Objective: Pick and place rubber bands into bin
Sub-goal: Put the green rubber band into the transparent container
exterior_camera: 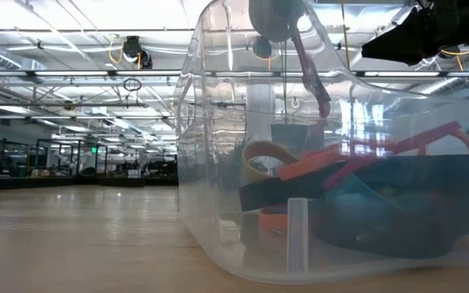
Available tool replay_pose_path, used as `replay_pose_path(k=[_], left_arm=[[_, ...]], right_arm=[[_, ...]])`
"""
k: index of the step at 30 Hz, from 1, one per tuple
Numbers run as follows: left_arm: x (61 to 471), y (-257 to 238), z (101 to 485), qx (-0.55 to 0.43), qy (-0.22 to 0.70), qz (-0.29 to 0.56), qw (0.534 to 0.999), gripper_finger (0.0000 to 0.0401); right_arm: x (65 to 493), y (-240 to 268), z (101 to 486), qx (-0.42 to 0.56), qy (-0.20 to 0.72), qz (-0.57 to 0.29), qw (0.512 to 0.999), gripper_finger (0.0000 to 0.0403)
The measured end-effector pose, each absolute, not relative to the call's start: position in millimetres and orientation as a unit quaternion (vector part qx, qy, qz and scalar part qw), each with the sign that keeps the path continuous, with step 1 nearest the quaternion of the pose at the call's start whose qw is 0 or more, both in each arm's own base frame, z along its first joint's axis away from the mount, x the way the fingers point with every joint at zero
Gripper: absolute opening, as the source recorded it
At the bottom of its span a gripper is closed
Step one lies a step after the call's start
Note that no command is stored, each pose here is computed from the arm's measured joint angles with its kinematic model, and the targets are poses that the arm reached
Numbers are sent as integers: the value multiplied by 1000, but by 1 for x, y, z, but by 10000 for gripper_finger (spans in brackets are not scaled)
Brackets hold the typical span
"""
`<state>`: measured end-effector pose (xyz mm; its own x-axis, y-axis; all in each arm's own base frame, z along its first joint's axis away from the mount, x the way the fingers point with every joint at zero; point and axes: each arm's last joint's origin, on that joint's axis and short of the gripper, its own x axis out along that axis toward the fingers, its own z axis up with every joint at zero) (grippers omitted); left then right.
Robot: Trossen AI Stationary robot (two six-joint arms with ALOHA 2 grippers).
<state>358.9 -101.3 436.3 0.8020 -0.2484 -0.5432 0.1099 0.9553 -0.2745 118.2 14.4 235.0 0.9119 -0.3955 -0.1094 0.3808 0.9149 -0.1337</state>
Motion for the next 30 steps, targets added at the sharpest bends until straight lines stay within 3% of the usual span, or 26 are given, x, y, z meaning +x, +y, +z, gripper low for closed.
replay_pose_path(k=[7, 15, 21, 25, 30], left_arm=[[315, -89, 479, -30, 228, -127, 965, 235], [305, -82, 485, 67, 212, -126, 967, 235], [304, -60, 476, 57, 267, -10, 962, 234], [299, -34, 464, 17, 334, 90, 938, 234], [313, -4, 441, 3, 408, 148, 901, 234]], right_arm=[[118, 14, 235, -55, 67, -199, 976, 144], [118, 14, 235, -74, 71, -198, 975, 144], [118, 14, 235, -77, 72, -198, 975, 144], [118, 14, 235, -77, 71, -198, 975, 144], [118, 14, 235, -77, 71, -199, 974, 144]])
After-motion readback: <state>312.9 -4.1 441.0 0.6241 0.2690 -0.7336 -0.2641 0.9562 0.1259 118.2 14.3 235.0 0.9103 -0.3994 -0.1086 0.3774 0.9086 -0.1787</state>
